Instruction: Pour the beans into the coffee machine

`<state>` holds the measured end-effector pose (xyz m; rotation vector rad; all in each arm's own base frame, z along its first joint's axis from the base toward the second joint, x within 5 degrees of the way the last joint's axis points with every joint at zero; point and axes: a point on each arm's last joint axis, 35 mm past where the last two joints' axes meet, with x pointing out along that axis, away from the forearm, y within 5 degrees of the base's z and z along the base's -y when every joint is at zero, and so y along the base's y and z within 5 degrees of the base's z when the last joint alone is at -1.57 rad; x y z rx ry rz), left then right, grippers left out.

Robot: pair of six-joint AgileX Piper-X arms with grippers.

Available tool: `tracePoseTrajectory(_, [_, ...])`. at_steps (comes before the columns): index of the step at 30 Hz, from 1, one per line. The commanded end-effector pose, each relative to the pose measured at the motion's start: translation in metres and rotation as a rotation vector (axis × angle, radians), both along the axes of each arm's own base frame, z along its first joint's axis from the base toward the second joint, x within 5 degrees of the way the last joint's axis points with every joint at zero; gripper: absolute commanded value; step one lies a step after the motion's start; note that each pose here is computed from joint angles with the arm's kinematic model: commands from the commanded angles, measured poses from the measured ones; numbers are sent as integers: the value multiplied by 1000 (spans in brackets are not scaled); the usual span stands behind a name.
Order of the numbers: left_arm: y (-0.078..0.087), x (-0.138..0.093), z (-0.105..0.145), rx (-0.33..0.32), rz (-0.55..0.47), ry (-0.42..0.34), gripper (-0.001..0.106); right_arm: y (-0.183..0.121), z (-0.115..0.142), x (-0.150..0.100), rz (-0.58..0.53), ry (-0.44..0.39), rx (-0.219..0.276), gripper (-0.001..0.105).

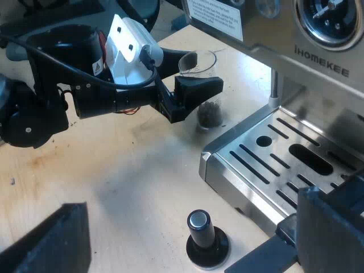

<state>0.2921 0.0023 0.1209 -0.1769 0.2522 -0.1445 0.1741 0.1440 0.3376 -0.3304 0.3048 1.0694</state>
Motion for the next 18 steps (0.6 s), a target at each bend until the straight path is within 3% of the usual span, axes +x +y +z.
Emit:
tracePoseTrajectory(1, [-2,2,2,-11,-14,-11,61,1,5,-1,20,-20,20,79])
tracePoseTrajectory(2, [-2,2,2,-12,-18,-11,46,1,5,-1,18,-21,20,79])
tracePoseTrajectory(3, [-3,1,3,-17,-39,-12,37,1,5,-1,17,-21,19,79])
tracePoseTrajectory(6, [-4,-6,8,-24,-67,-7,28,1,5,-1,12,-22,17,79])
tracePoseTrajectory(13, [-5,-30,30,-23,-68,-25,26,2,12,2,12,-74,55,79])
tracePoseTrajectory(18, [-5,-47,39,-25,-68,3,26,2,16,2,12,-103,76,79])
